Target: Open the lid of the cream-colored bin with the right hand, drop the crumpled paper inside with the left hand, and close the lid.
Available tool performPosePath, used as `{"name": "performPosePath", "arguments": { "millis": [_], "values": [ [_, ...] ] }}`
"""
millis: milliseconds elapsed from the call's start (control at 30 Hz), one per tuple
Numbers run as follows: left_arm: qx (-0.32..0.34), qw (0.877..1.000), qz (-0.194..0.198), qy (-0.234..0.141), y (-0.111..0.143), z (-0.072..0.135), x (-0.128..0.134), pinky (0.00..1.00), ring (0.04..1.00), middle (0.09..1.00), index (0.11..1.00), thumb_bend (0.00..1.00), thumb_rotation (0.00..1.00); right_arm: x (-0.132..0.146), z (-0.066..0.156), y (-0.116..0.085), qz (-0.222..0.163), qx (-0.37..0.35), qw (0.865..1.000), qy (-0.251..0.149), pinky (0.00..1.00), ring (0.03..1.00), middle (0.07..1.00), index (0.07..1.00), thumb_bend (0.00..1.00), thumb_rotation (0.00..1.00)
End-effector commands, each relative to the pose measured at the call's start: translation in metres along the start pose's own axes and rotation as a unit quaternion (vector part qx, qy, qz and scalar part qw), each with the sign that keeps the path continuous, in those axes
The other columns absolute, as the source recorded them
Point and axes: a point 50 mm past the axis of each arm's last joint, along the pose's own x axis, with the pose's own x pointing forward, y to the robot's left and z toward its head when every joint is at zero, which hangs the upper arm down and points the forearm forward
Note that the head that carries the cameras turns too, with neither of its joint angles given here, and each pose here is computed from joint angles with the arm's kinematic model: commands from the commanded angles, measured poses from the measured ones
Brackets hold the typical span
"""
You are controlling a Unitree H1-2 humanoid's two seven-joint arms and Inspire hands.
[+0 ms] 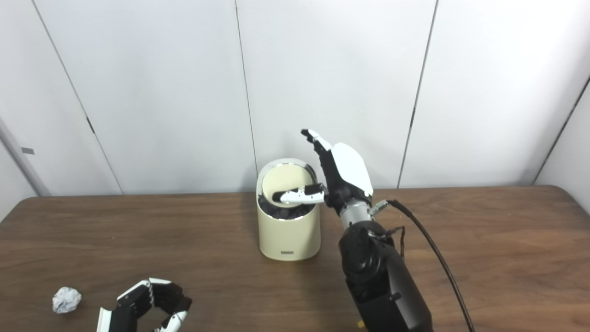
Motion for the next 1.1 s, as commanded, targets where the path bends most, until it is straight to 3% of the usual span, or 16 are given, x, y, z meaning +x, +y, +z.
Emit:
{"name": "performPosePath", "arguments": {
  "millis": [0, 200, 600, 1067],
  "values": [
    [-0.008, 1.0, 0.011, -0.028, 0.0, 0.011, 0.003, 0.39, 0.451, 0.484, 0.484, 0.48, 0.06, 0.014, 0.024, -0.017, -0.038, -0.007, 0.998, -0.052, 0.7, 0.848, 0.879, 0.897, 0.98, 0.32],
    [-0.005, 0.999, 0.01, -0.03, 0.001, 0.013, 0.002, 0.39, 0.449, 0.484, 0.484, 0.48, 0.06, 0.016, 0.015, -0.015, -0.034, -0.014, 0.999, -0.033, 0.71, 0.854, 0.889, 0.903, 0.97, 0.28],
    [-0.006, 1.0, 0.011, -0.025, 0.004, 0.012, 0.0, 0.39, 0.452, 0.485, 0.483, 0.48, 0.06, 0.021, -0.002, -0.014, -0.033, -0.02, 0.999, -0.009, 0.71, 0.851, 0.892, 0.897, 0.93, 0.32],
    [-0.007, 1.0, 0.01, -0.023, 0.003, 0.015, -0.002, 0.38, 0.449, 0.483, 0.483, 0.48, 0.06, 0.026, -0.02, -0.008, -0.031, -0.029, 0.999, 0.023, 0.64, 0.82, 0.876, 0.879, 0.94, 0.32]
  ]
}}
